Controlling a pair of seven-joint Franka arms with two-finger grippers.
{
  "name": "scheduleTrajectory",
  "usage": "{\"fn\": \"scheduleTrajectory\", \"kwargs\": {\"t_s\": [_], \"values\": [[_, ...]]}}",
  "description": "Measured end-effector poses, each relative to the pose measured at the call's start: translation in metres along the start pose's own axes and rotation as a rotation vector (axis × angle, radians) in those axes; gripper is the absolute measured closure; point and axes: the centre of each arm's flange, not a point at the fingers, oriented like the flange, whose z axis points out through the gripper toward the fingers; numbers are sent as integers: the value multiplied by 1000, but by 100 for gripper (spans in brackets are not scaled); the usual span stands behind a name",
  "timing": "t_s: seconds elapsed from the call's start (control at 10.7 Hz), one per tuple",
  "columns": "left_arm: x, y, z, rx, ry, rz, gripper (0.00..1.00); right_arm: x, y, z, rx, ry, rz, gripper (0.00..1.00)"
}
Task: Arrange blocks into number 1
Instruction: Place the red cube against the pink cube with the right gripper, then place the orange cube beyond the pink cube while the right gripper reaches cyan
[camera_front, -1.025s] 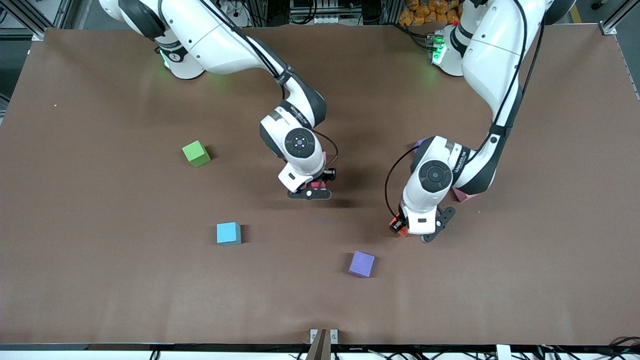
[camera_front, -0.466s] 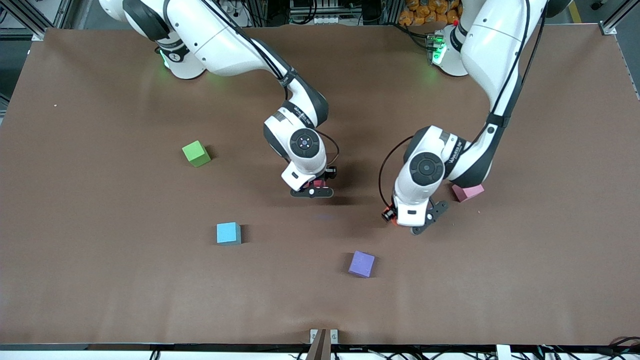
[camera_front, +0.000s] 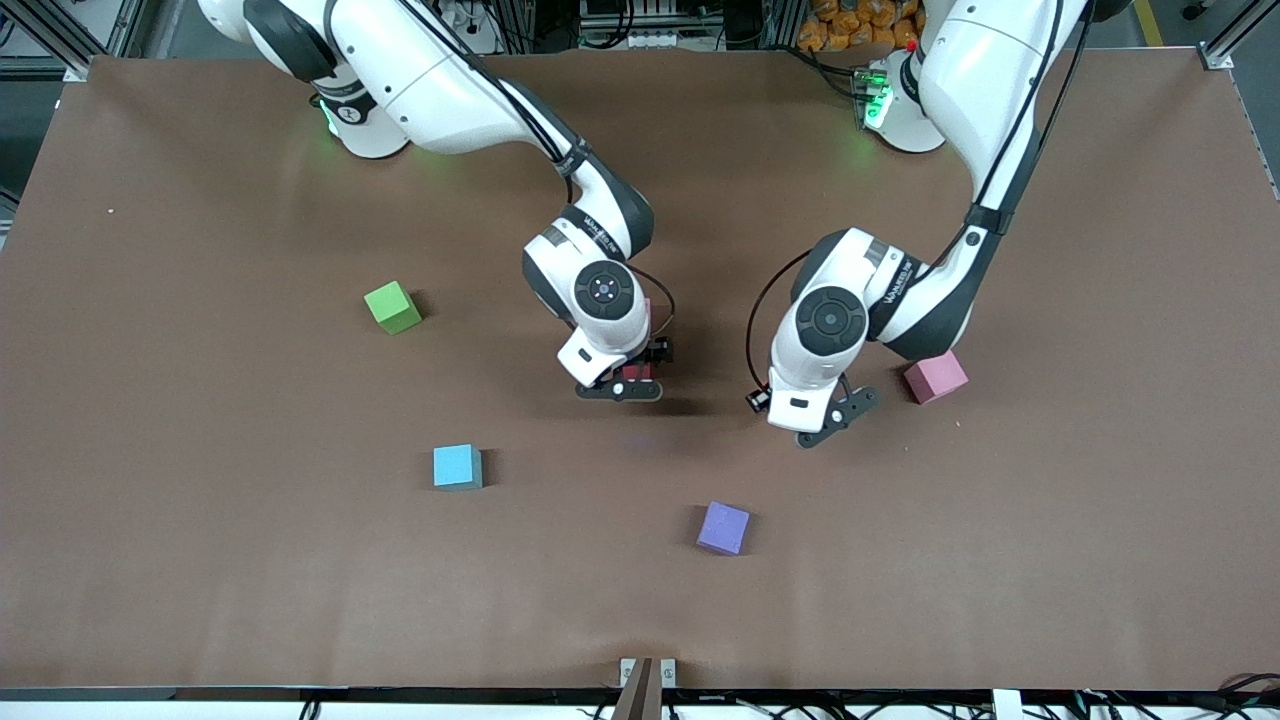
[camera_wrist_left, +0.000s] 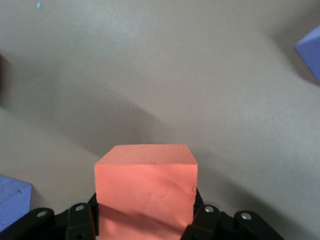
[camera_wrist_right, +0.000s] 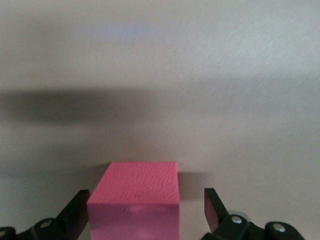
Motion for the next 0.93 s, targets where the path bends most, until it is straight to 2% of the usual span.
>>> {"fn": "scheduleTrajectory", "kwargs": {"t_s": [0.28,0.56,0.75,0.93], "values": [[-31,11,-5,-10,-18,52,37,38,30,-72,3,7,62,0],[-81,28,-7,-21,-53,119,37,72,83,-165,38,59,137,0],[-131,37,-7,-17,-81,153,37,90,128,-195,-4,67,112,0],[-181,41,-5,0,-94,196,37,106,173,-202,-44,36,43,0]]}}
